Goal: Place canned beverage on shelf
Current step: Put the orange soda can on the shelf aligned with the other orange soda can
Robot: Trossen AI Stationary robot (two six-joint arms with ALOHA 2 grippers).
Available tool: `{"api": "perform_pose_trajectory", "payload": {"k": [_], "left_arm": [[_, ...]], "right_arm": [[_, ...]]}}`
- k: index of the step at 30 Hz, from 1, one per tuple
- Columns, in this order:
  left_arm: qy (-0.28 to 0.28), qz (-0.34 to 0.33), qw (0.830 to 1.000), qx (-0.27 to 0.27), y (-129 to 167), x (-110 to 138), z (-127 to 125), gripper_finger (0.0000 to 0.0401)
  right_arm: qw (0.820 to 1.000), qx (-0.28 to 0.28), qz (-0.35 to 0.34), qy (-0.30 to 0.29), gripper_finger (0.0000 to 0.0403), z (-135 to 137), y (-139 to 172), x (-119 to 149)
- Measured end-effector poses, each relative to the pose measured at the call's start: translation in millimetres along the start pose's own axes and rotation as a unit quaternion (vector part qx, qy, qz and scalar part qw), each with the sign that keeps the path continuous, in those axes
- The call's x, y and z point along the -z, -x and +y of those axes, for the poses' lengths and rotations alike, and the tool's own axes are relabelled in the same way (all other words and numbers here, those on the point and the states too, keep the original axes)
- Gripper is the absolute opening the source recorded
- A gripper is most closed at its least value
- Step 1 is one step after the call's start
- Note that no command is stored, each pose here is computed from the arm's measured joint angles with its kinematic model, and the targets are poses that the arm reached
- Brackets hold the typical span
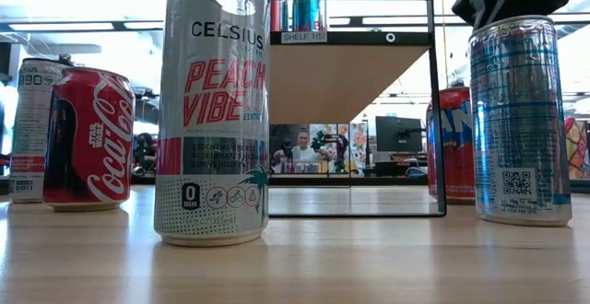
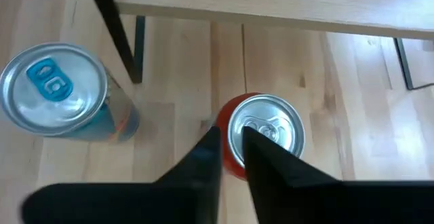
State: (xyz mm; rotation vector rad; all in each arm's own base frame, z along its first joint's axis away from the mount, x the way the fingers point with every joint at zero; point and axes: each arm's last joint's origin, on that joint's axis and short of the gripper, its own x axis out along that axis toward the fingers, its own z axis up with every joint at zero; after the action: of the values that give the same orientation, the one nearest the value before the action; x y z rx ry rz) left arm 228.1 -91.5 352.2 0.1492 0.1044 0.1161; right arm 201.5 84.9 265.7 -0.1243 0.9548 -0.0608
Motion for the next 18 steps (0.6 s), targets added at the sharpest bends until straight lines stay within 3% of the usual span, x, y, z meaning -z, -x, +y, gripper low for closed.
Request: {"api": "perform_pose_trajectory", "payload": {"k": [10, 18], "left_arm": [[0.000, 0.000, 1.000, 0.000, 0.0, 0.0, 0.0, 0.0276], [0.000, 0.000, 1.000, 0.000, 0.0, 0.1, 0.0, 0.0276]], "right_arm": [[1.000, 0.010, -0.007, 0.014, 0.0198, -0.8, 1.4, -1.6], [1.000, 0.011, -0.006, 0.007, 0.0236, -0.9, 1.1, -1.7]]}}
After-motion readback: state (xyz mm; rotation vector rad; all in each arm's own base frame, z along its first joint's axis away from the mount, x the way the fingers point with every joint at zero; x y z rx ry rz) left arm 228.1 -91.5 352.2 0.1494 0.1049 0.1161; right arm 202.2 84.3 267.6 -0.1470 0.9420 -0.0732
